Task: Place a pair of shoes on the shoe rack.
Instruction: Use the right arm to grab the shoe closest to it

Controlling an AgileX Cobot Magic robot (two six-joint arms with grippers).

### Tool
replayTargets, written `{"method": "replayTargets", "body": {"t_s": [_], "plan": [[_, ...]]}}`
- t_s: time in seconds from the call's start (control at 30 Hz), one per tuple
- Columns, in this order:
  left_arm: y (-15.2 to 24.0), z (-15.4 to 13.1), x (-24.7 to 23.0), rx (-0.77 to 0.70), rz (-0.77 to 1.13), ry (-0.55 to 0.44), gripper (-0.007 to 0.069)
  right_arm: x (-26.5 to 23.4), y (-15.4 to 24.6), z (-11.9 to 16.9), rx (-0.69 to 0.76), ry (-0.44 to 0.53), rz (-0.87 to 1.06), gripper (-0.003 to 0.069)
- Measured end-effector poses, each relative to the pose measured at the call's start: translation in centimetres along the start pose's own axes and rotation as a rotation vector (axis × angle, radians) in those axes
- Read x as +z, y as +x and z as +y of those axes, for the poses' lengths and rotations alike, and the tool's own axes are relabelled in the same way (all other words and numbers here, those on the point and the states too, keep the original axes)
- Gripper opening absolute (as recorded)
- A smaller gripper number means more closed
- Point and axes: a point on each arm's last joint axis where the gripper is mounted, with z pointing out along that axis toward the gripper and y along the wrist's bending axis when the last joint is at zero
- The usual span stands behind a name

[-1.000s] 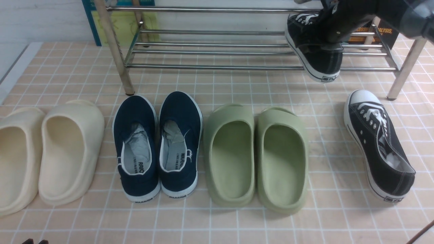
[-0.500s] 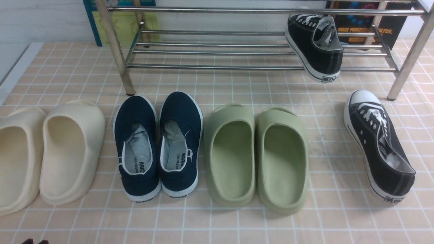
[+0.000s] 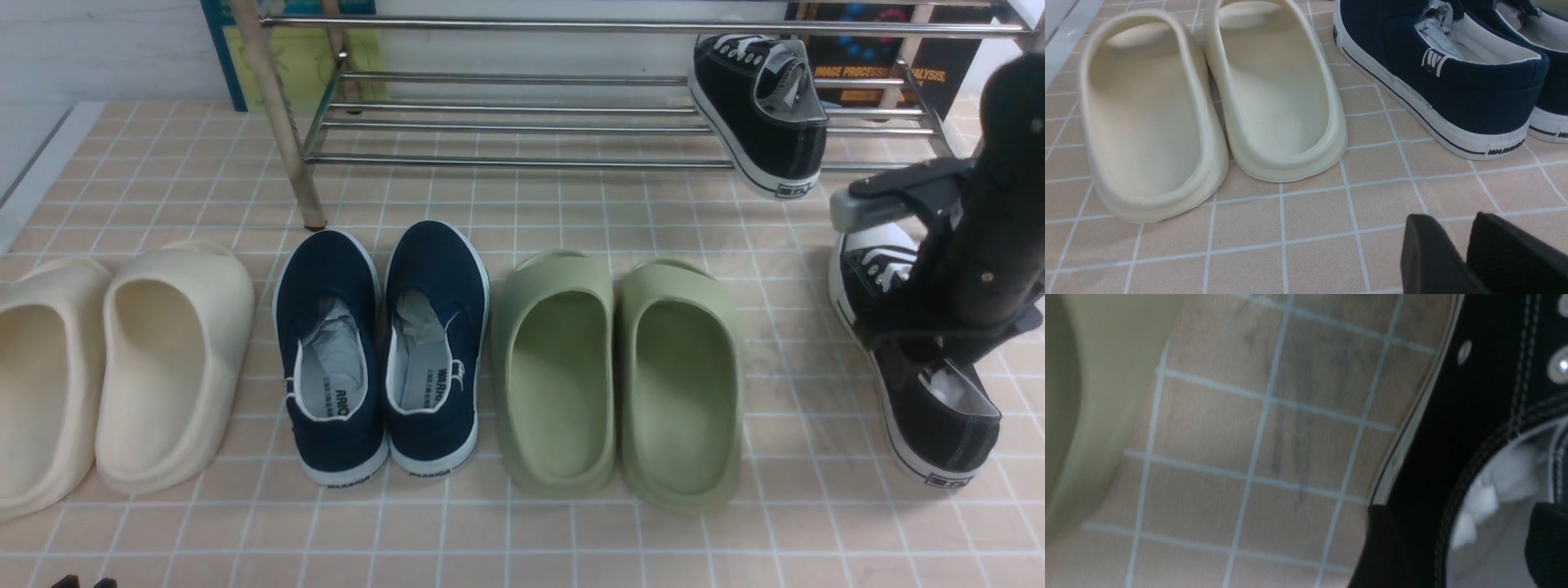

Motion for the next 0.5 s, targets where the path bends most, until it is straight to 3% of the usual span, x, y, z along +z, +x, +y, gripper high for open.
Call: {"method": "replayTargets", "body": {"t_s": [0.1, 0.27, 0.4, 0.5], "plan": [[0.0, 0.0, 0.0, 0.001, 0.0, 0.0, 0.0191, 1.6, 0.2, 0.1, 0.027, 0.0, -0.034, 0.0437], [0.0, 0.0, 0.0, 0.002, 0.0, -0.001, 0.0198, 5.1, 0.4, 0.2, 0.031, 0.005, -0.057, 0.032], [0.0, 0.0, 0.0, 0.002, 0.0, -0.001, 0.0202, 4.7, 0.4, 0.0, 0.026, 0.014, -0.054, 0.0113], [0.0, 0.0, 0.0, 0.002, 0.0, -0.001, 0.0202, 4.1, 0.4, 0.0, 0.033, 0.013, -0.045, 0.0031]]}}
